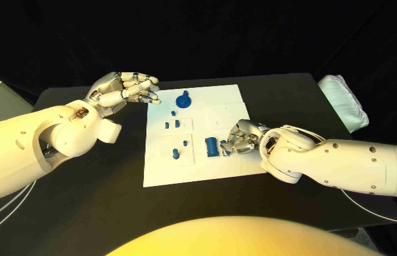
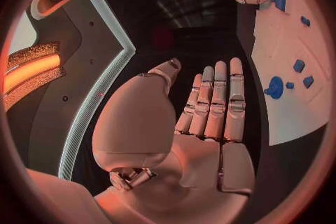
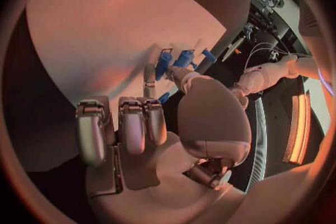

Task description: Assemble the parts on the task board

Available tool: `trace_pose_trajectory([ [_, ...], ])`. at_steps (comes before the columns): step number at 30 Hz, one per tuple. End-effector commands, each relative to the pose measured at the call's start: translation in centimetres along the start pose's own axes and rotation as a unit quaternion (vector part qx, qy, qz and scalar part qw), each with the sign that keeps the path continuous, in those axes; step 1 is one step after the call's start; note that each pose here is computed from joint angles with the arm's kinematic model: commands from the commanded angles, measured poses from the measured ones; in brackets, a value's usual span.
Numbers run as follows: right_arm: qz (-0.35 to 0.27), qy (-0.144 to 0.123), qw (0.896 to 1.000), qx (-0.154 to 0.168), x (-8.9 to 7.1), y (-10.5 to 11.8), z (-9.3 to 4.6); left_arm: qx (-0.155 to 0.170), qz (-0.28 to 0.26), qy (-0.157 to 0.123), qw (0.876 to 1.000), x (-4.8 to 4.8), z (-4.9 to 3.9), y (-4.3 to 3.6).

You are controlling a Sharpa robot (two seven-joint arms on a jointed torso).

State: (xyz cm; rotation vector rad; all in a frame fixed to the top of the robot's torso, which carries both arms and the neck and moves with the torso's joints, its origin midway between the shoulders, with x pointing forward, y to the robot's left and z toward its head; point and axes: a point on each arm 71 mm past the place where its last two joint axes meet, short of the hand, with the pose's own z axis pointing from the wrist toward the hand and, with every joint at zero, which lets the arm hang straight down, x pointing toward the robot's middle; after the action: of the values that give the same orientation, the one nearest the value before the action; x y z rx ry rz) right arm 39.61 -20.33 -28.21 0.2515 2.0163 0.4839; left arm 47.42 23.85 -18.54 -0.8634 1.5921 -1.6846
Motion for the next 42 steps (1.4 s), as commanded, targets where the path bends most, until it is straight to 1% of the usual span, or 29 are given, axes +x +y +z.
trace_pose_trajectory([
  [1, -0.007, 0.006, 1.000, 0.002, 0.2, 0.0, 0.0, 0.003, -0.007, 0.010, 1.000, 0.22, 0.04, -0.04],
  [11, -0.003, 0.008, 1.000, 0.001, 0.2, -0.1, -0.3, 0.002, -0.007, 0.009, 1.000, 0.19, 0.06, -0.02],
  [19, 0.003, 0.004, 1.000, 0.001, 0.0, -0.6, -0.8, 0.002, -0.006, 0.008, 1.000, 0.10, 0.04, -0.01],
  [23, 0.013, 0.000, 1.000, -0.008, -0.3, -1.2, -1.0, 0.002, -0.006, 0.008, 1.000, 0.10, 0.05, -0.01],
  [27, 0.040, -0.016, 0.999, -0.025, -0.9, -1.6, -1.1, 0.003, -0.006, 0.007, 1.000, 0.06, 0.07, -0.01],
  [28, 0.054, -0.022, 0.998, -0.035, -1.0, -1.7, -1.1, 0.004, -0.006, 0.007, 1.000, 0.03, 0.08, 0.00],
  [29, 0.081, -0.033, 0.995, -0.054, -1.4, -1.9, -1.0, 0.004, -0.007, 0.005, 1.000, -0.06, 0.13, 0.03],
  [30, 0.089, -0.035, 0.994, -0.058, -1.5, -2.0, -1.0, 0.004, -0.007, 0.004, 1.000, -0.09, 0.15, 0.04],
  [31, 0.120, -0.045, 0.989, -0.077, -1.9, -2.1, -0.9, 0.005, -0.008, 0.001, 1.000, -0.22, 0.23, 0.08],
  [34, 0.164, -0.061, 0.979, -0.100, -2.8, -2.4, -0.6, 0.006, -0.009, -0.004, 1.000, -0.43, 0.40, 0.17],
  [39, 0.230, -0.091, 0.962, -0.119, -5.1, -3.4, 0.4, 0.009, -0.012, -0.016, 1.000, -0.93, 0.99, 0.47],
  [42, 0.269, -0.109, 0.949, -0.121, -6.7, -4.3, 1.4, 0.013, -0.013, -0.033, 0.999, -1.59, 1.46, 0.81],
])
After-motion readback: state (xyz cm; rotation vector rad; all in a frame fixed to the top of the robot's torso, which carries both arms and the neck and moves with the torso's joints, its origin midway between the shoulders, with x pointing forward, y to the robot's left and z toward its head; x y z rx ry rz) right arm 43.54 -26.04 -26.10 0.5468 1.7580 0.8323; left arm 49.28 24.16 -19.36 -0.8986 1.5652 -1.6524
